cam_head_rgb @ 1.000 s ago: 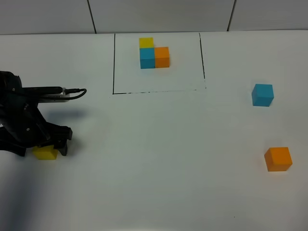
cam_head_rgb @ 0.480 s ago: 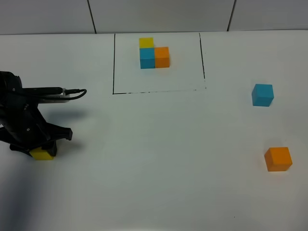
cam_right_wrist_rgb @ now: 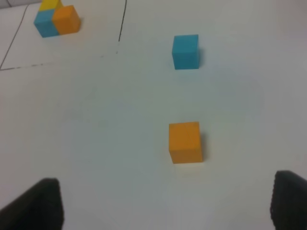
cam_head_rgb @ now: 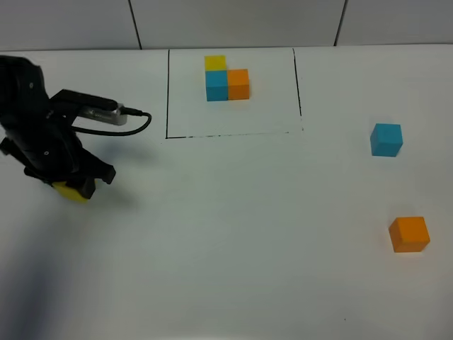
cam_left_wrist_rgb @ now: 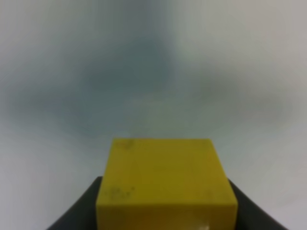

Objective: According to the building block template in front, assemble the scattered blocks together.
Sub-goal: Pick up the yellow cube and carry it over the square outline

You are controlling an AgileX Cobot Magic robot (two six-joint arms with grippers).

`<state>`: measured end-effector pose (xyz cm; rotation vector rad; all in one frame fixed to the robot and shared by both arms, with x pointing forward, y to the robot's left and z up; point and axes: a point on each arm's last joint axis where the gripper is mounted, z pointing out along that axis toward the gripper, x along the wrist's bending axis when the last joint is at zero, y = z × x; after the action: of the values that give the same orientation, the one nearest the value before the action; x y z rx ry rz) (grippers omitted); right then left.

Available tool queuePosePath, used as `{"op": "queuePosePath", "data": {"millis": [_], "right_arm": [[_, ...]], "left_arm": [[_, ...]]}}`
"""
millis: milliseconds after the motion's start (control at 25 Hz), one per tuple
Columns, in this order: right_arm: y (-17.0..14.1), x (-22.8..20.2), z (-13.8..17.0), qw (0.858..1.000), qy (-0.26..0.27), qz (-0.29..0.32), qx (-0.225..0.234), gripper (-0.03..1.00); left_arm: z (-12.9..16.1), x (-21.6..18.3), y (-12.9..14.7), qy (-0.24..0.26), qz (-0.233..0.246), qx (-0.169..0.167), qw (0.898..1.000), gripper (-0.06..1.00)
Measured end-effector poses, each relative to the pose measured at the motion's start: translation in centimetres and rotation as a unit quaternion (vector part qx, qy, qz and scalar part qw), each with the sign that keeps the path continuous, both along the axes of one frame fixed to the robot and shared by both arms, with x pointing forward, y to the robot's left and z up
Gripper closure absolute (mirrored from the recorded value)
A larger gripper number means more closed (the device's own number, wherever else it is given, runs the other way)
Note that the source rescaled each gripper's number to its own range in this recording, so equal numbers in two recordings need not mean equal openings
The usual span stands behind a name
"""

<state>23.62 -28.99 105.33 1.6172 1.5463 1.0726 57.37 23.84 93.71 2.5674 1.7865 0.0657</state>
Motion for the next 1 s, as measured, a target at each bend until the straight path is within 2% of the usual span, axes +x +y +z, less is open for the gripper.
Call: {"op": "queuePosePath", "data": {"millis": [160, 280, 400, 600, 720, 880, 1000], "right_arm": [[0.0, 0.0, 0.0, 1.0, 0.0, 0.0, 0.0, 0.22], [0.0, 0.0, 0.0, 1.0, 0.0, 0.0, 0.0, 0.22], [0.0, 0.0, 0.0, 1.0, 0.0, 0.0, 0.0, 0.22], [0.0, 0.0, 0.0, 1.0, 0.0, 0.0, 0.0, 0.22], [0.0, 0.0, 0.0, 1.0, 0.0, 0.0, 0.0, 0.22], [0.0, 0.0, 0.0, 1.0, 0.0, 0.0, 0.0, 0.22], [0.0, 0.0, 0.0, 1.0, 0.0, 0.0, 0.0, 0.22]], "left_arm": [[1.3, 2.0, -2.8, -0.006, -0.084, 0.002, 0.996, 0.94], [1.4, 3.1, -5.6, 0.005, -0.175, 0.009, 0.985, 0.94], [1.5, 4.0, -8.8, 0.01, -0.265, 0.012, 0.964, 0.94], [1.6, 5.4, -13.2, 0.011, -0.365, 0.016, 0.931, 0.94], [1.2, 6.0, -15.3, 0.016, -0.418, 0.022, 0.908, 0.94], [0.3, 6.7, -17.3, 0.023, -0.479, 0.052, 0.876, 0.94], [-0.1, 7.5, -18.5, 0.012, -0.5, 0.055, 0.864, 0.94]]}}
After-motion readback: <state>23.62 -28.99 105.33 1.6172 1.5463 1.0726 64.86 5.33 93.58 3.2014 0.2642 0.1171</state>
